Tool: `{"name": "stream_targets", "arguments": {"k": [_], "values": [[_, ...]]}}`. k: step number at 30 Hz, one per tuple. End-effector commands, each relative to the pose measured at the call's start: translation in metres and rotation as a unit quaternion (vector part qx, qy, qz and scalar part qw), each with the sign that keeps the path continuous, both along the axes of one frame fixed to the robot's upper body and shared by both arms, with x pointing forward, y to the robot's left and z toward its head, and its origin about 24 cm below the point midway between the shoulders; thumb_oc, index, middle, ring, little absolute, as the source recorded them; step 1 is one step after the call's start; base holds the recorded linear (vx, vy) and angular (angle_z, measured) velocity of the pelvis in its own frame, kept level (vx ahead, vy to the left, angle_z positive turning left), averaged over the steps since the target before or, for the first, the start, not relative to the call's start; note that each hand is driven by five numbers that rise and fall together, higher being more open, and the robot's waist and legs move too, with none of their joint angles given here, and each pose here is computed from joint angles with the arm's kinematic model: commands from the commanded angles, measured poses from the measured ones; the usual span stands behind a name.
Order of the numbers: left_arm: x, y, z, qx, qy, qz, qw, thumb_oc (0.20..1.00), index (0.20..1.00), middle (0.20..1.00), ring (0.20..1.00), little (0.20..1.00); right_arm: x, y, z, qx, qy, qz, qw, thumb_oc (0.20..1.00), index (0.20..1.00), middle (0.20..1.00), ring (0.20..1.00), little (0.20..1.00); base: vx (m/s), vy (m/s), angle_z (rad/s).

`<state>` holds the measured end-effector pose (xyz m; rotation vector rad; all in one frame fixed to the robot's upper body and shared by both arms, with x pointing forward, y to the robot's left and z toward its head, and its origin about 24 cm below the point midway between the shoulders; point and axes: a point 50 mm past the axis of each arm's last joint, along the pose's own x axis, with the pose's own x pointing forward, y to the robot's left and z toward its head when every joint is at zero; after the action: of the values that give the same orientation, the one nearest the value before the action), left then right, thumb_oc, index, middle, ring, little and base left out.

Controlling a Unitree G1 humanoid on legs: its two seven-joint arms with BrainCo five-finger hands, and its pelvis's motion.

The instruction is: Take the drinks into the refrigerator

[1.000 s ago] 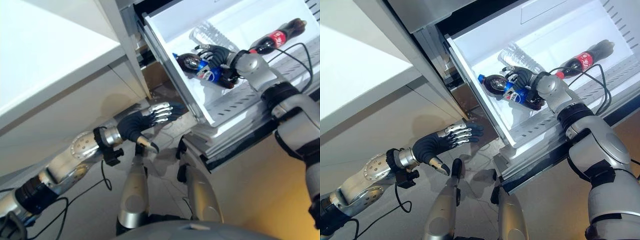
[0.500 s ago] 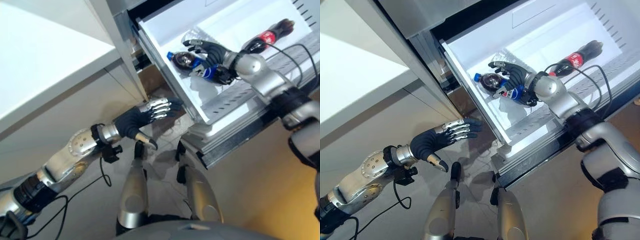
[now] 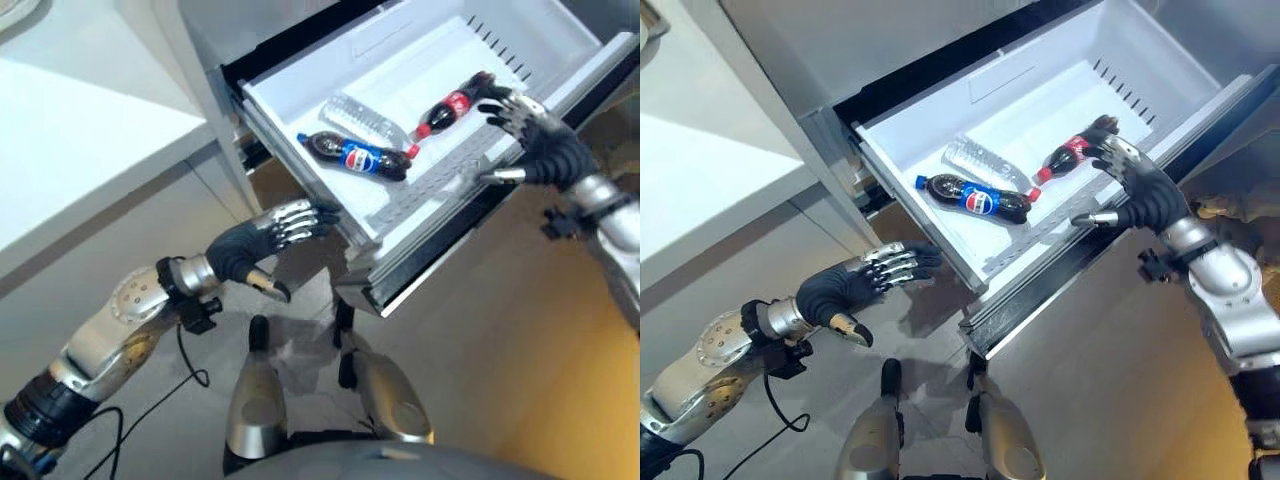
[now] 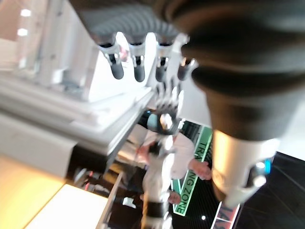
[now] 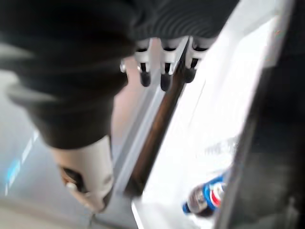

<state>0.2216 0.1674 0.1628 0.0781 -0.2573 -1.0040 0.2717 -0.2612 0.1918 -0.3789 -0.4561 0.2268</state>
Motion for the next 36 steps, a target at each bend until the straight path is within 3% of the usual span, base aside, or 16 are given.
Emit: {"name": "stream_targets", "arguments": {"k": [1,9,11,16,17,18,19,20,21,22,23,36], "values": [[-0.009,0.006,-0.009,-0.035,0.006,0.004,0.999,1.0,1.0,1.0,1.0,1.0,-0.014,-0.002,0.009,0.032,-0.074,-0.012,0.997,1.0,1.0,1.0,1.0,1.0,0.08,0.036,-0.25],[-0.018,0.015,-0.023,-0.051,0.022,0.031,0.998,1.0,1.0,1.0,1.0,1.0,-0.036,-0.014,-0.1,0.166,0.077,-0.104,0.978,1.0,1.0,1.0,1.0,1.0,0.07,0.053,-0.28],[-0.019,0.016,-0.023,-0.055,0.017,0.034,0.998,1.0,1.0,1.0,1.0,1.0,-0.04,-0.01,-0.135,0.158,0.15,-0.12,0.969,1.0,1.0,1.0,1.0,1.0,0.04,0.031,-0.16],[-0.019,0.015,-0.025,-0.068,0.014,0.037,0.997,1.0,1.0,1.0,1.0,1.0,-0.043,-0.005,-0.165,0.156,0.21,-0.123,0.957,1.0,1.0,1.0,1.0,1.0,0.03,0.008,-0.1],[-0.019,0.014,-0.026,-0.068,0.013,0.037,0.997,1.0,1.0,1.0,1.0,1.0,-0.043,0.0,-0.175,0.139,0.234,-0.118,0.955,0.912,0.912,0.912,0.912,0.912,0.02,-0.008,-0.06],[-0.019,0.014,-0.026,-0.068,0.013,0.038,0.997,1.0,1.0,1.0,1.0,1.0,-0.043,0.0,-0.175,0.138,0.234,-0.117,0.955,0.875,0.875,0.875,0.875,0.875,0.0,0.0,0.0],[-0.019,0.013,-0.026,-0.069,0.014,0.036,0.997,1.0,1.0,1.0,1.0,1.0,-0.042,0.002,-0.18,0.134,0.245,-0.118,0.953,0.573,0.573,0.573,0.573,0.573,0.0,0.0,0.0],[-0.018,0.011,-0.027,-0.07,0.013,0.033,0.997,1.0,1.0,1.0,1.0,1.0,-0.041,0.008,-0.192,0.133,0.274,-0.114,0.946,0.423,0.423,0.423,0.423,0.423,0.0,0.0,0.0],[-0.018,0.011,-0.027,-0.071,0.012,0.033,0.997,1.0,1.0,1.0,1.0,1.0,-0.04,0.014,-0.195,0.125,0.282,-0.102,0.946,0.322,0.322,0.322,0.322,0.322,0.0,0.0,0.0],[-0.018,0.011,-0.027,-0.071,0.012,0.033,0.997,1.0,1.0,1.0,1.0,1.0,-0.04,0.014,-0.195,0.124,0.282,-0.102,0.946,0.291,0.291,0.291,0.291,0.291,0.0,0.0,0.0],[-0.018,0.01,-0.028,-0.072,0.014,0.033,0.997,1.0,1.0,1.0,1.0,1.0,-0.04,0.018,-0.201,0.124,0.297,-0.095,0.942,0.2,0.2,0.2,0.2,0.2,0.0,0.0,0.0],[-0.015,-0.003,-0.026,-0.073,0.006,0.012,0.997,1.0,1.0,1.0,1.0,1.0,-0.005,0.06,-0.204,-0.005,0.33,0.0,0.944,0.2,0.2,0.2,0.2,0.2,0.01,-0.027,0.07]]}}
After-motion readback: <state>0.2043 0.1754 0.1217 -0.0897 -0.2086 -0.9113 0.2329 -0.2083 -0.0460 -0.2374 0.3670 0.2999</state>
